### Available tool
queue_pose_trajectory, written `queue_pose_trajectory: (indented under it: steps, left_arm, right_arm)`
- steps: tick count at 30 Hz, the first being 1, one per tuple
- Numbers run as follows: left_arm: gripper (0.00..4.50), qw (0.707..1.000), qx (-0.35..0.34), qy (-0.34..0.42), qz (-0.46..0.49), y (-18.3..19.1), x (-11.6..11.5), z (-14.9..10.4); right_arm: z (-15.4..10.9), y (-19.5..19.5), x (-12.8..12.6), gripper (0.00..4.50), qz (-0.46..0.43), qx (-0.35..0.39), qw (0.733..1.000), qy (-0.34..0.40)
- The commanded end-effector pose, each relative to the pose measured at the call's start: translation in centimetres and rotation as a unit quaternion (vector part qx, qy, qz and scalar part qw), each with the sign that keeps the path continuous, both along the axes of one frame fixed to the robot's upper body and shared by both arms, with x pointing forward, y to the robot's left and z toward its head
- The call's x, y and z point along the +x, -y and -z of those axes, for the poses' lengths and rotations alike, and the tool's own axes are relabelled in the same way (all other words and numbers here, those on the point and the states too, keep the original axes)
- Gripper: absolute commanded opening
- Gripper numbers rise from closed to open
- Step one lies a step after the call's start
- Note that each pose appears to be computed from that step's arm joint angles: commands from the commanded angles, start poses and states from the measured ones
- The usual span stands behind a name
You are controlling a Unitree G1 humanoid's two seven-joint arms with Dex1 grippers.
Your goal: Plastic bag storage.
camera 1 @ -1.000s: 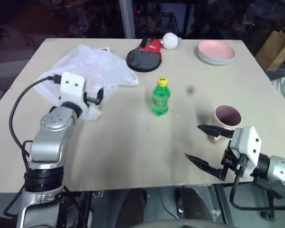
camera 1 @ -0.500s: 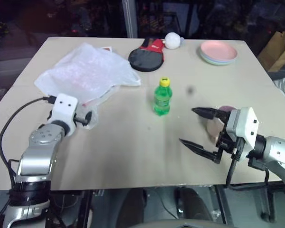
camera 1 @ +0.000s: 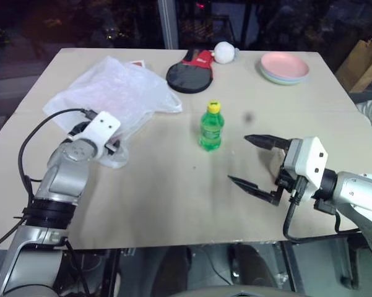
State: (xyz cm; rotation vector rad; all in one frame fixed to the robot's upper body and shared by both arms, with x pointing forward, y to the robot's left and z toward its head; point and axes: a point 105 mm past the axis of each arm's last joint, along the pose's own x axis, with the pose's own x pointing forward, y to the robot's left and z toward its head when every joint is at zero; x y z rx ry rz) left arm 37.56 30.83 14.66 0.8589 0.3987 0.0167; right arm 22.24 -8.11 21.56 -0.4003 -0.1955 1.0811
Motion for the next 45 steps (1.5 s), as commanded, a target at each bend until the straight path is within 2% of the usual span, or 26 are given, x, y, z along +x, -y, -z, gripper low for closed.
queue_pose_trajectory:
  steps: [1,6,7,10,12,16,19,22,24,25,27,28,31,34,38,41,45]
  left_arm:
    - [4.49,0.999,0.052,0.011,-0.004,-1.0,1.1,-0.5]
    - [4.49,0.995,0.1,0.008,-0.009,-2.5,2.2,0.5]
    - [4.49,0.995,0.1,0.01,-0.01,-2.7,2.4,0.7]
    - [3.72,0.997,0.074,0.0,0.007,-2.4,2.7,1.7]
    - [3.72,0.999,0.035,-0.003,0.006,-2.0,2.5,1.9]
    - [3.72,0.999,0.051,0.0,0.005,-2.2,2.4,2.6]
    - [2.92,0.999,0.043,0.005,-0.001,-2.2,3.2,3.2]
    - [1.42,1.0,0.008,0.014,0.019,-1.1,4.2,3.1]
    - [0.37,0.998,-0.05,0.02,0.027,-0.6,4.6,3.0]
    - [0.09,0.994,-0.104,0.018,0.027,-0.3,4.7,3.0]
    - [0.09,0.968,-0.247,0.036,0.035,0.6,5.0,2.0]
    - [0.09,0.942,-0.329,0.044,0.044,1.3,5.1,1.1]
    - [0.09,0.866,-0.492,0.038,0.077,2.7,4.6,-1.5]
    - [0.09,0.797,-0.59,-0.002,0.129,5.0,2.8,-4.2]
    - [0.09,0.726,-0.664,-0.052,0.171,8.2,0.2,-6.7]
    - [0.09,0.701,-0.683,-0.067,0.192,10.1,-1.4,-8.0]
    - [0.09,0.699,-0.686,-0.053,0.195,10.5,-2.5,-9.2]
  right_arm:
    - [-1.1,-0.3,-0.4,4.5,-0.001,0.005,1.0,0.029]
    - [-1.0,-0.3,-0.5,4.5,0.001,0.005,1.0,0.027]
    - [-1.0,-0.3,-0.5,4.5,0.002,0.004,1.0,0.026]
    - [-0.9,-0.2,-0.5,4.5,0.003,0.001,1.0,0.025]
    - [-0.8,-0.1,-0.6,4.5,0.006,-0.004,1.0,0.025]
    - [-0.8,0.0,-0.5,4.5,0.013,0.002,1.0,0.023]
    - [-0.7,-0.1,-0.5,4.5,0.013,0.003,1.0,0.022]
    - [-0.6,-0.1,-0.4,4.5,0.012,0.0,1.0,0.022]
    - [-0.7,-0.1,-0.2,4.5,0.015,0.0,1.0,0.024]
    - [-0.7,-0.1,-0.2,4.5,0.016,0.001,1.0,0.024]
    - [-0.7,-0.2,-0.2,4.5,0.019,0.003,0.999,0.026]
    - [-0.7,-0.3,-0.2,4.5,0.02,0.003,0.999,0.027]
    - [-0.8,-0.3,-0.1,4.5,0.027,0.005,0.999,0.03]
    - [-0.8,-0.4,0.2,4.5,0.032,0.005,0.999,0.035]
    - [-0.8,-0.7,0.7,4.5,0.037,0.004,0.998,0.042]
    - [-0.9,-0.8,2.2,4.5,0.063,0.01,0.997,0.037]
    - [-1.3,-0.8,5.5,4.5,0.11,0.048,0.993,-0.014]
